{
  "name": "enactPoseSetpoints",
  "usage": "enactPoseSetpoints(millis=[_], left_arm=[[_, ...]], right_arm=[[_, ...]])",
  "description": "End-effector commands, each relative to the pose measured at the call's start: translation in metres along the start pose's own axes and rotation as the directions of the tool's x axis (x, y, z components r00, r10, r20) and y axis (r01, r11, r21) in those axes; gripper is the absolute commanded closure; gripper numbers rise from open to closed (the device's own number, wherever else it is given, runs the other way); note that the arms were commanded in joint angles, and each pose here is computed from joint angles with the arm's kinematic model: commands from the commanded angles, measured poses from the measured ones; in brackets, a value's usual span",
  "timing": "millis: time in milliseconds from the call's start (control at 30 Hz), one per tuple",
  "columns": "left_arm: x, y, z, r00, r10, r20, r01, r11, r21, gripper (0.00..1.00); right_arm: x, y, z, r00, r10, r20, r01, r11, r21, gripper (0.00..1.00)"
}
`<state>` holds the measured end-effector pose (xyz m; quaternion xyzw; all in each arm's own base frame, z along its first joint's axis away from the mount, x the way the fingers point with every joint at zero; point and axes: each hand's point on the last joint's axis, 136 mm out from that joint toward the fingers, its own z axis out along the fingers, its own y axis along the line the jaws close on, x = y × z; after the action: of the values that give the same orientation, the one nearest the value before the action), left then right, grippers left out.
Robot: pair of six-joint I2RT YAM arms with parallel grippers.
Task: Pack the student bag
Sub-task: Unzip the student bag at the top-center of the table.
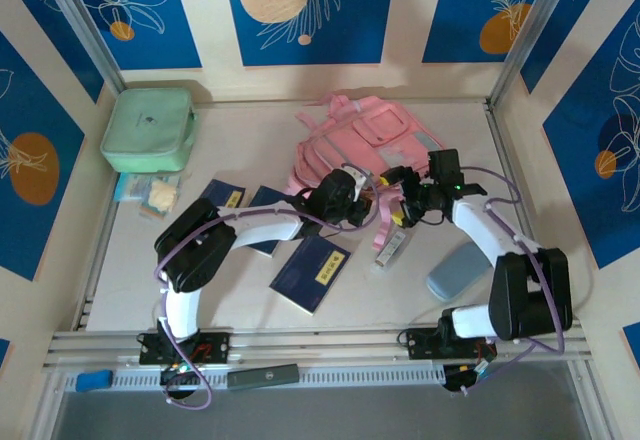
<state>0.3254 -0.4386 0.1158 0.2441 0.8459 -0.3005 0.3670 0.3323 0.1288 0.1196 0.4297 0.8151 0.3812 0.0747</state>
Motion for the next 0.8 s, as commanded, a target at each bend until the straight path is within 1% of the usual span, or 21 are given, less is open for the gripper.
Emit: enactPoseSetpoints(millis=[0, 67, 133, 167, 233, 267, 333, 433, 500, 533, 567, 633, 667, 767], left_arm=[[-0.036, -0.028, -0.004, 0.994, 0.001, 0.106, -0.009, 0.997, 0.076, 1.00], [-0.038, -0.032, -0.005, 0.994, 0.005, 0.113, -0.014, 0.996, 0.085, 1.00], [-0.039, -0.035, -0.005, 0.993, 0.007, 0.114, -0.017, 0.996, 0.088, 1.00], [-0.039, -0.037, -0.005, 0.993, 0.008, 0.114, -0.018, 0.995, 0.093, 1.00], [-0.040, -0.039, -0.006, 0.993, 0.009, 0.114, -0.020, 0.996, 0.092, 1.00], [-0.041, -0.040, -0.007, 0.993, 0.011, 0.115, -0.022, 0.995, 0.093, 1.00], [-0.043, -0.041, -0.010, 0.993, 0.013, 0.119, -0.024, 0.995, 0.093, 1.00], [-0.043, -0.041, -0.019, 0.993, 0.020, 0.114, -0.030, 0.995, 0.092, 1.00], [-0.036, -0.036, -0.027, 0.996, 0.041, 0.080, -0.046, 0.997, 0.064, 1.00], [-0.029, -0.032, -0.031, 0.997, 0.056, 0.051, -0.059, 0.997, 0.049, 1.00], [-0.023, -0.028, -0.036, 0.997, 0.068, 0.026, -0.069, 0.997, 0.046, 1.00], [-0.003, -0.014, -0.045, 0.995, 0.083, -0.052, -0.081, 0.996, 0.030, 1.00], [0.006, -0.006, -0.049, 0.993, 0.087, -0.084, -0.087, 0.996, 0.012, 1.00], [0.022, 0.016, -0.062, 0.987, 0.107, -0.119, -0.110, 0.994, -0.022, 1.00]], right_arm=[[-0.015, 0.022, 0.015, 0.996, 0.079, 0.038, -0.077, 0.996, -0.049, 0.11], [-0.016, 0.026, 0.023, 0.996, 0.077, 0.047, -0.074, 0.995, -0.059, 0.16], [-0.018, 0.026, 0.029, 0.996, 0.070, 0.062, -0.067, 0.997, -0.045, 0.26], [-0.020, 0.024, 0.030, 0.995, 0.069, 0.076, -0.067, 0.997, -0.028, 0.31], [-0.029, 0.017, 0.031, 0.992, 0.080, 0.102, -0.079, 0.997, -0.013, 0.46], [-0.032, 0.018, 0.031, 0.992, 0.079, 0.102, -0.076, 0.997, -0.030, 0.52], [-0.037, 0.021, 0.027, 0.995, 0.052, 0.086, -0.046, 0.997, -0.070, 0.69], [-0.047, 0.020, 0.012, 0.995, -0.021, 0.100, 0.026, 0.999, -0.047, 0.82], [-0.055, 0.020, 0.001, 0.995, -0.051, 0.087, 0.056, 0.997, -0.047, 0.89], [-0.060, 0.020, -0.006, 0.996, -0.058, 0.069, 0.063, 0.996, -0.062, 0.93], [-0.064, 0.020, -0.012, 0.997, -0.052, 0.060, 0.057, 0.995, -0.077, 0.95], [-0.076, 0.023, -0.025, 0.997, -0.062, 0.050, 0.068, 0.990, -0.123, 0.98], [-0.080, 0.023, -0.030, 0.996, -0.065, 0.057, 0.071, 0.990, -0.121, 0.99], [-0.094, 0.027, -0.042, 0.992, -0.094, 0.084, 0.103, 0.989, -0.107, 1.00]])
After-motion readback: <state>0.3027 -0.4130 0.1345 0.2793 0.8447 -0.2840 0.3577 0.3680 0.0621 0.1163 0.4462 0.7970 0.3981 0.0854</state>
